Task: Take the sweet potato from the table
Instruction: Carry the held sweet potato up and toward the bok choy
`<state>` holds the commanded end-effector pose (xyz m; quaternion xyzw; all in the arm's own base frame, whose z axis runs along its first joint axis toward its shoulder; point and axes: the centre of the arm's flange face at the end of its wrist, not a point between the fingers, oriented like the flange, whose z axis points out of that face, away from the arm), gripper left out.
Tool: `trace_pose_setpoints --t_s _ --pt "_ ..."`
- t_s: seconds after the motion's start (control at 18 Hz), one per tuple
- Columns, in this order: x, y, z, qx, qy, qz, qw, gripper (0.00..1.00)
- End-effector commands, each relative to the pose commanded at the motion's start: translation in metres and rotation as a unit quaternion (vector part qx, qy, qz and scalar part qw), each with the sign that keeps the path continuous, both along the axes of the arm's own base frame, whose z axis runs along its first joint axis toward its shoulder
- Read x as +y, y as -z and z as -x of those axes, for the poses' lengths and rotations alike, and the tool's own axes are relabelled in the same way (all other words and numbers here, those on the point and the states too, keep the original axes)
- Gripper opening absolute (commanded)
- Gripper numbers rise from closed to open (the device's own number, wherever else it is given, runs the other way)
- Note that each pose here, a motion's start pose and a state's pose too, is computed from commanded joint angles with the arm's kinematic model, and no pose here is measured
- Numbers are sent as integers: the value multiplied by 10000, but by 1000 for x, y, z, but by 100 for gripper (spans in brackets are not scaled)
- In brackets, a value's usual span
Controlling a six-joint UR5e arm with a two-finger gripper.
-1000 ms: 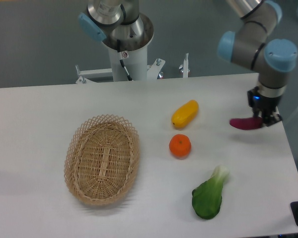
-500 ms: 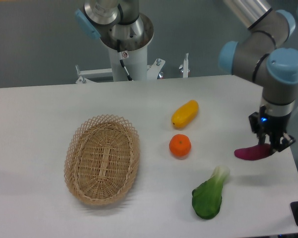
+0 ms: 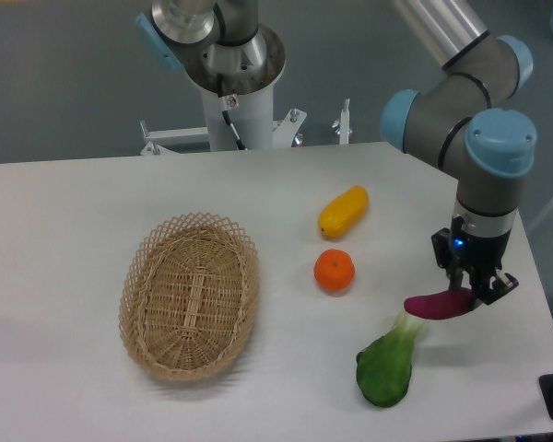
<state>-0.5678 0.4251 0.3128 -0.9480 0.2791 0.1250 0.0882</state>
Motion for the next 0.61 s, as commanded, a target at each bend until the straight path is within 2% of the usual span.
trace_pose_setpoints --t_s 0.61 --pt "-1 -5 0 45 -16 9 10000 10"
